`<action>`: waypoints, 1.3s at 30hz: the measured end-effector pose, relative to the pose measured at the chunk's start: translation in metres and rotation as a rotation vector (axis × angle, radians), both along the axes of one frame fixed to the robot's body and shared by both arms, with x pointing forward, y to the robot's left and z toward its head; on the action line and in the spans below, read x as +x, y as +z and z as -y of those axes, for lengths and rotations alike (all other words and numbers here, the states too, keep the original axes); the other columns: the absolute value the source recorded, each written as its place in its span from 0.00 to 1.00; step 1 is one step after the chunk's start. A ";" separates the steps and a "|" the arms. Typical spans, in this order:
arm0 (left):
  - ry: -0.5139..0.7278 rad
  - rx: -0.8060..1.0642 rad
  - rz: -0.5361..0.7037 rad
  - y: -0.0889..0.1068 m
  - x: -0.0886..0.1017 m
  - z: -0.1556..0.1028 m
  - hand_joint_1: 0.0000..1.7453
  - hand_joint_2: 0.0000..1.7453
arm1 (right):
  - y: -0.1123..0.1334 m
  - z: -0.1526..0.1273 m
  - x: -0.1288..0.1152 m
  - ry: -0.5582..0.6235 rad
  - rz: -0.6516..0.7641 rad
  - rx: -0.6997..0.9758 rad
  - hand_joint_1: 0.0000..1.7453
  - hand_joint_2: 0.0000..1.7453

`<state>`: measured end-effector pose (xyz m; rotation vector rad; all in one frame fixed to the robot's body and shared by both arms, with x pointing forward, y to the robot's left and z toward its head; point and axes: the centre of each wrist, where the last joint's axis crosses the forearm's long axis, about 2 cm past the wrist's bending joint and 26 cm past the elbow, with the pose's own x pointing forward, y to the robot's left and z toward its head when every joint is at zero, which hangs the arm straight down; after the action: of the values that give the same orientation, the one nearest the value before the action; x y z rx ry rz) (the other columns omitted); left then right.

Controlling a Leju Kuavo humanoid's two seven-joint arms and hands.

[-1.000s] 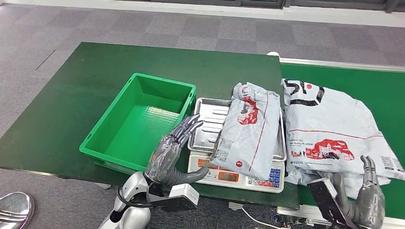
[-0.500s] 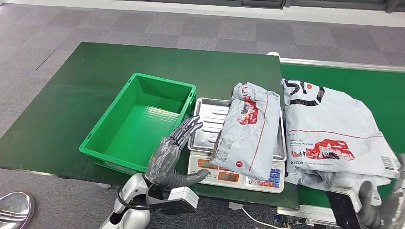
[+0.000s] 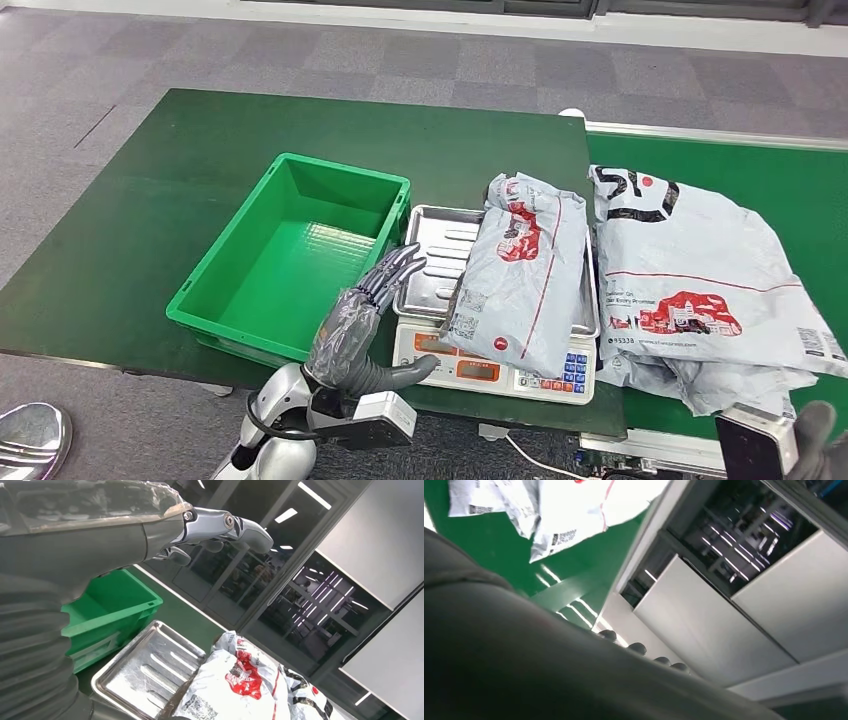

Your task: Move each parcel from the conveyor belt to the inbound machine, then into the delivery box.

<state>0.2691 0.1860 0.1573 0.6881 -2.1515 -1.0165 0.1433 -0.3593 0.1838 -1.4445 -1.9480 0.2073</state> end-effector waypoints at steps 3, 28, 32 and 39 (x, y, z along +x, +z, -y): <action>-0.002 0.000 -0.017 0.000 0.002 0.002 0.00 1.00 | 0.001 0.000 0.000 -0.001 0.010 0.007 0.00 0.00; -0.145 0.590 -0.033 0.062 0.113 0.138 0.00 1.00 | 0.003 -0.017 0.027 0.041 0.003 0.016 0.00 0.00; -0.227 0.627 -0.077 0.079 0.115 0.161 0.00 1.00 | 0.000 -0.017 0.025 0.034 0.006 0.027 0.00 0.00; -0.308 0.718 -0.156 0.092 0.111 0.184 0.00 1.00 | -0.007 -0.017 0.020 0.048 -0.003 0.036 0.00 0.00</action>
<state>0.3797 0.0016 0.2494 0.5651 -1.7648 -1.9809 0.1631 -0.3425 0.1764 -1.3746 -1.9758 0.1945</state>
